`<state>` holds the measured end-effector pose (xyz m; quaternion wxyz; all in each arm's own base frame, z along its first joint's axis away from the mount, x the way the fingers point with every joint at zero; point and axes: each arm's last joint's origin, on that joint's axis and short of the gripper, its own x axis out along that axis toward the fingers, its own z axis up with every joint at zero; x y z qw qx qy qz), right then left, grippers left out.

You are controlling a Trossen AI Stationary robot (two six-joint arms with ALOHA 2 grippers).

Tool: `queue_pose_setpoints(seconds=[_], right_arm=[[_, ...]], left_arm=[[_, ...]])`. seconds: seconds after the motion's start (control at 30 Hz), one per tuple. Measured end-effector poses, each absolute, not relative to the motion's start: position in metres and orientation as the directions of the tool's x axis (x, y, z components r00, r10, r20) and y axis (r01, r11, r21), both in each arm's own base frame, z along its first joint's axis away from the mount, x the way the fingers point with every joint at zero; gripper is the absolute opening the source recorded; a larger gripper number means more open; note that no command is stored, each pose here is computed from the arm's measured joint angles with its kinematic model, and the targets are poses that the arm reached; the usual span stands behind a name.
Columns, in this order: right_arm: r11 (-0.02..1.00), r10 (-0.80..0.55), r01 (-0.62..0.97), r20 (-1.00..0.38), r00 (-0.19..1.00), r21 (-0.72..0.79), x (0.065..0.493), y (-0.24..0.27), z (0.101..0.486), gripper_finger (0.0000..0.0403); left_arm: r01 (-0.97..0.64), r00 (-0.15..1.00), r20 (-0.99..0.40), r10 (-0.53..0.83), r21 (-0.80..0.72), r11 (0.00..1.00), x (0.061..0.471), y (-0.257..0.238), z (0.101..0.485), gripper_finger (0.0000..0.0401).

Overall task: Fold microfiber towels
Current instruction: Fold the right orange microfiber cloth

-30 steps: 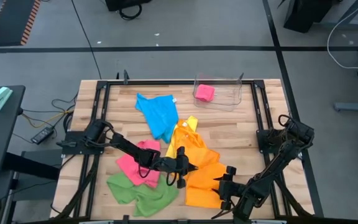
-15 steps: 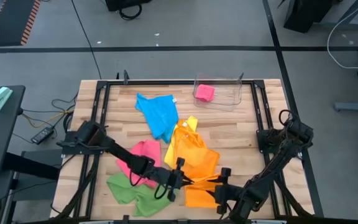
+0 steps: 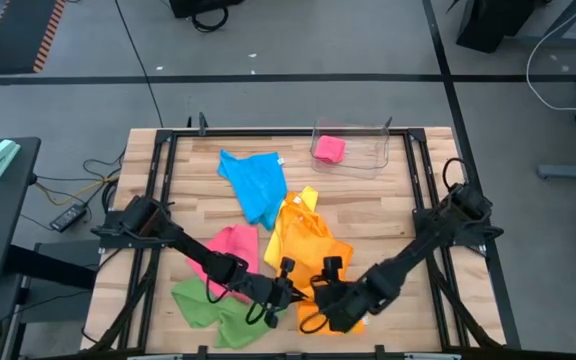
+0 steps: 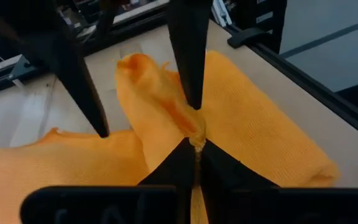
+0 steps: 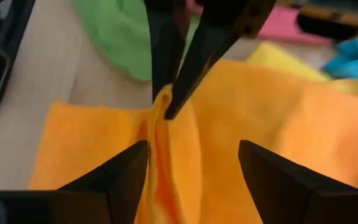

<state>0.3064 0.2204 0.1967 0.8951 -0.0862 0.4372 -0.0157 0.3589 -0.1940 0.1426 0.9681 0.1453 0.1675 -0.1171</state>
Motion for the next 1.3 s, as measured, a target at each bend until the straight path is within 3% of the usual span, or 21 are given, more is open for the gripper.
queue_pose_setpoints(seconds=[0.27, 0.57, 0.8, 0.97, 1.13, 1.3], right_arm=[[0.993, 0.028, -0.111, -0.832, 0.555, -0.04, 0.32, 0.205, 0.196, 0.0273], [0.995, 0.086, -0.088, -0.844, 0.529, 0.047, 0.301, 0.23, 0.195, 0.0271], [0.989, -0.067, -0.059, -0.753, 0.654, -0.139, 0.276, 0.259, 0.196, 0.0271], [0.968, -0.127, -0.062, -0.692, 0.71, -0.242, 0.257, 0.275, 0.195, 0.0271], [0.938, -0.206, -0.08, -0.73, 0.651, -0.337, 0.236, 0.282, 0.174, 0.0271], [0.919, -0.243, -0.104, -0.754, 0.611, -0.38, 0.221, 0.284, 0.17, 0.0271]], left_arm=[[0.289, 0.91, -0.37, -0.187, 0.244, 0.926, 0.357, -0.197, 0.141, 0.0008], [0.285, 0.905, -0.381, -0.187, 0.218, 0.933, 0.355, -0.199, 0.14, 0.0035], [0.282, 0.903, -0.387, -0.187, 0.204, 0.937, 0.355, -0.199, 0.14, 0.0012], [0.266, 0.901, -0.397, -0.177, 0.182, 0.947, 0.356, -0.196, 0.139, 0.0022], [0.266, 0.9, -0.399, -0.176, 0.181, 0.947, 0.356, -0.195, 0.139, 0.0033], [0.267, 0.9, -0.399, -0.177, 0.181, 0.947, 0.356, -0.195, 0.138, 0.0017]])
